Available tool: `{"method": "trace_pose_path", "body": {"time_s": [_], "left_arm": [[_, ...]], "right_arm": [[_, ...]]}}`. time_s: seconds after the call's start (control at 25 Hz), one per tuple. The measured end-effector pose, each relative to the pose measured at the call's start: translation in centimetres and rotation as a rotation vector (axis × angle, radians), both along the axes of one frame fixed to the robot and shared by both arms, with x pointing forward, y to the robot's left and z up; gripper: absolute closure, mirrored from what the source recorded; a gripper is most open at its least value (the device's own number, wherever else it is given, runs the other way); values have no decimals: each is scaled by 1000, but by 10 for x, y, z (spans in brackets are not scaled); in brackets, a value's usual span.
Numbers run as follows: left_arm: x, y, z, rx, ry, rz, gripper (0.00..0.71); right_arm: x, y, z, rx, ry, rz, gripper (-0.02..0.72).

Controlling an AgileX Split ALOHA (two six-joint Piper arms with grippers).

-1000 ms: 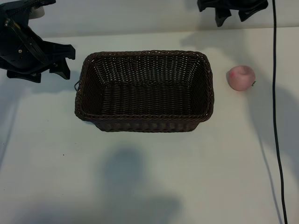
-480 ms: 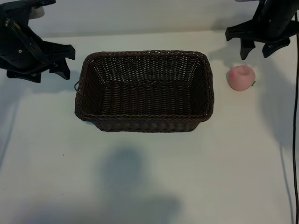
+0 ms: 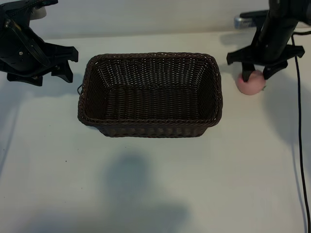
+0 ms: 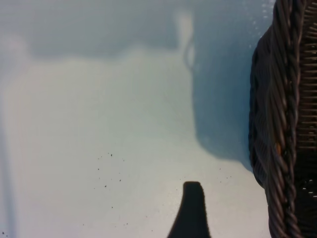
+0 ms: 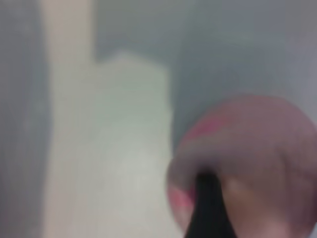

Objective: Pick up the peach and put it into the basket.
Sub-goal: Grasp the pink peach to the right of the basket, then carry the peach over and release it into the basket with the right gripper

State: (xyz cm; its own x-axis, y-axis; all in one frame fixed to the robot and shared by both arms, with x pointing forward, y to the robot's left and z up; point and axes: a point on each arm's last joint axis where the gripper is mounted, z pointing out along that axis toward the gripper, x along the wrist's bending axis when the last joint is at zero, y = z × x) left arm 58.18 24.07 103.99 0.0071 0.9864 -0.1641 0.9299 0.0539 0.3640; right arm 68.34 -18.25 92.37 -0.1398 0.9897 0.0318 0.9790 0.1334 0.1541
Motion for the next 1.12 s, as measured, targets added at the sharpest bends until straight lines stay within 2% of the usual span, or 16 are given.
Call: {"method": "trace_pose_path", "body": {"time_s": [0.08,0.12,0.2,0.24,0.32,0.52,0.68,0.92,1.12], "left_arm": [[0,0,0,0,-1,0,125],[0,0,0,-1,-1,1,125],[0,0,0,0,-1,1,125],[0,0,0,0,-1,1,125],[0,0,0,0,-1,1,125],[0,0,0,0,-1,1,125],[0,0,0,0,-1,1,125],[0,0,0,0,-1,1,125],[0,0,0,0,-1,1,125]], "right_arm": [[1,0,-6,-9,4,3,275],[1,-1,-7,-11,5,3,338],[1,-1,-6,-16,5,1,512],[1,-1,-5,-16,7,-1,573],[1,-1,-4,-19,18,-1,641],[1,-1,10,-31,63,3,664],[-3,-2,40,-29,53,5,664],[-17,-6,110,7,-90,4,664],[-23,-6,128,16,-123,7,664]]}}
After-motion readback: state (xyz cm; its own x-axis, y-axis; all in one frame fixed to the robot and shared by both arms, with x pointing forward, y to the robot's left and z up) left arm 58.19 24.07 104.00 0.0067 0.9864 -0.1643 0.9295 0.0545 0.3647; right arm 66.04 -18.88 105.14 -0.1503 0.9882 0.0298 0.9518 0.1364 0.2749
